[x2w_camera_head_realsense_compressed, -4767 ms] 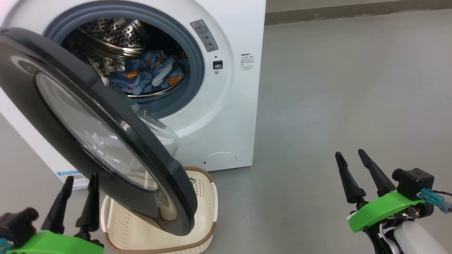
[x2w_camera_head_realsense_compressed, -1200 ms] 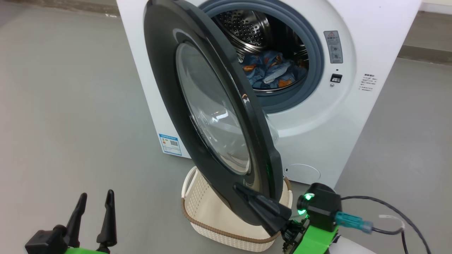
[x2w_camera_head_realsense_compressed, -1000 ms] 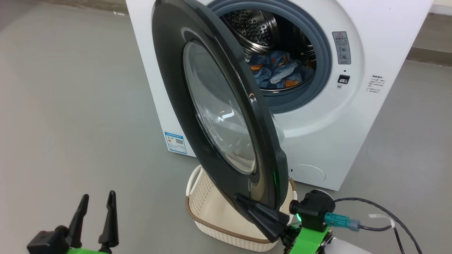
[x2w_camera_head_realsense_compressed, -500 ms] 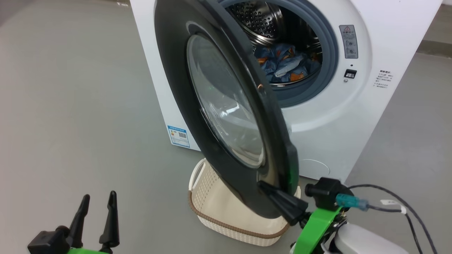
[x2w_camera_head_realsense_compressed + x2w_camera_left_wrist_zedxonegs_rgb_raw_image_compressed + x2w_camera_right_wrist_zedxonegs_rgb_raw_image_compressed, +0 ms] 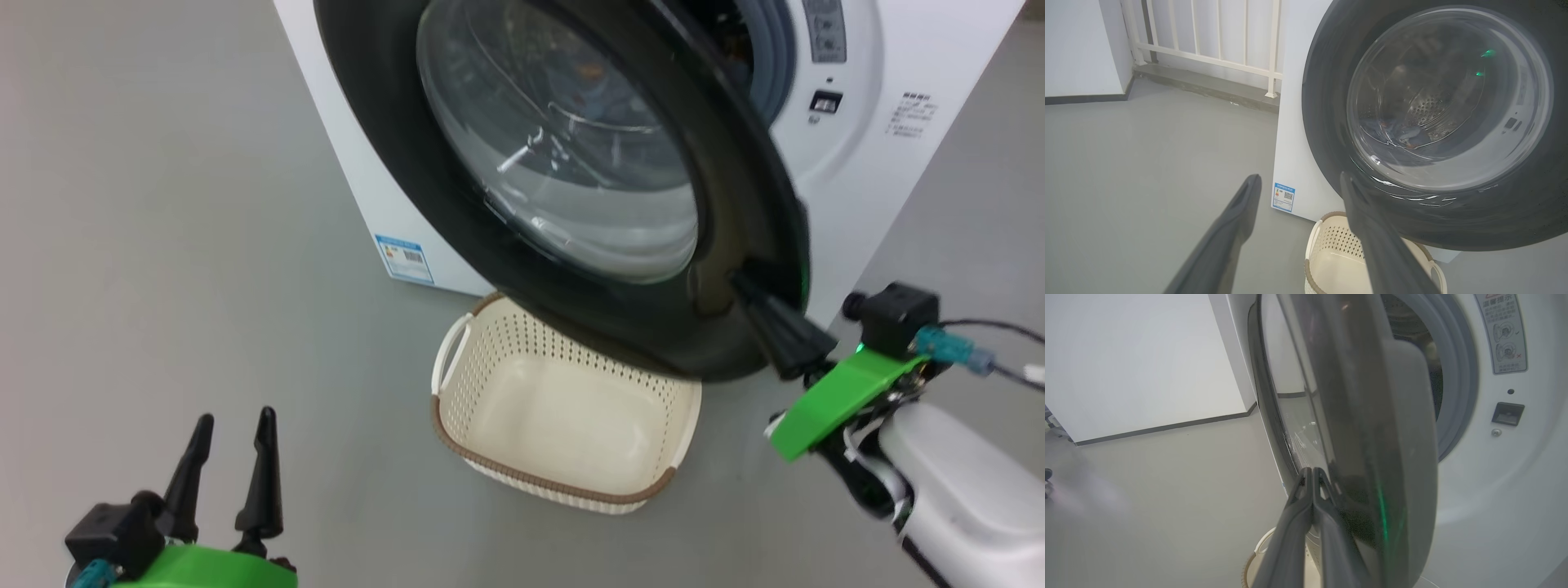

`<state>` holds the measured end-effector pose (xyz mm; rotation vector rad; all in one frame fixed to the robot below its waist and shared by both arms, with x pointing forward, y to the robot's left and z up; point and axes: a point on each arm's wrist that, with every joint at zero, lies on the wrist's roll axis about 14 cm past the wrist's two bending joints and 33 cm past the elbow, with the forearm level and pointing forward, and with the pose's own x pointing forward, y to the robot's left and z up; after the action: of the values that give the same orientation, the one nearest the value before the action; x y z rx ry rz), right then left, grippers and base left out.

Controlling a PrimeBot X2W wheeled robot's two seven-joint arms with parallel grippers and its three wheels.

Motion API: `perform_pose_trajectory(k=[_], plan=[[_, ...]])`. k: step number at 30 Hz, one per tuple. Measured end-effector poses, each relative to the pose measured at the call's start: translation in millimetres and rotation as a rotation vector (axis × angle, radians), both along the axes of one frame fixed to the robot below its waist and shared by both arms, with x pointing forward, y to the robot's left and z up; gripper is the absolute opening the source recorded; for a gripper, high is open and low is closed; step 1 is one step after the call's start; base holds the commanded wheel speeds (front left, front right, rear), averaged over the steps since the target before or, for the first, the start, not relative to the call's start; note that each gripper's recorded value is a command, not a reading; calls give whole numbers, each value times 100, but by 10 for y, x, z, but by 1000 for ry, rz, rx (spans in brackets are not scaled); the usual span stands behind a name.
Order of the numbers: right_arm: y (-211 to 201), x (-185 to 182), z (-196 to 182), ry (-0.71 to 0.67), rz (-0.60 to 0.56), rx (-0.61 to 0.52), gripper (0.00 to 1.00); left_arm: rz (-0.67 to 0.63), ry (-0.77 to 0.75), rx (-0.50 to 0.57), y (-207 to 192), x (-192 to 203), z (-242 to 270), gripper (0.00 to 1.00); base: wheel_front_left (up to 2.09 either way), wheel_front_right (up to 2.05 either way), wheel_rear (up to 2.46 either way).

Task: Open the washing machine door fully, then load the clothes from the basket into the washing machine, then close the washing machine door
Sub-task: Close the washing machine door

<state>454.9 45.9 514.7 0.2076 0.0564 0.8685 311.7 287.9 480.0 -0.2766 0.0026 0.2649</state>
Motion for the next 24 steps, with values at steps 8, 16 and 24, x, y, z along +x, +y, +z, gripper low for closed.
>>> perform_pose_trajectory(k=[8, 16, 24], plan=[[-264, 616, -41, 7, -126, 28, 0, -22, 28, -3, -58, 291, -83, 100, 0, 0, 0], [-339, 1065, -72, -9, -169, 35, 0, -23, 55, 11, -9, 505, -175, 100, 0, 0, 0], [-395, 1576, -30, -57, -201, 38, 0, -17, 81, 10, -22, 699, -305, 100, 0, 0, 0]])
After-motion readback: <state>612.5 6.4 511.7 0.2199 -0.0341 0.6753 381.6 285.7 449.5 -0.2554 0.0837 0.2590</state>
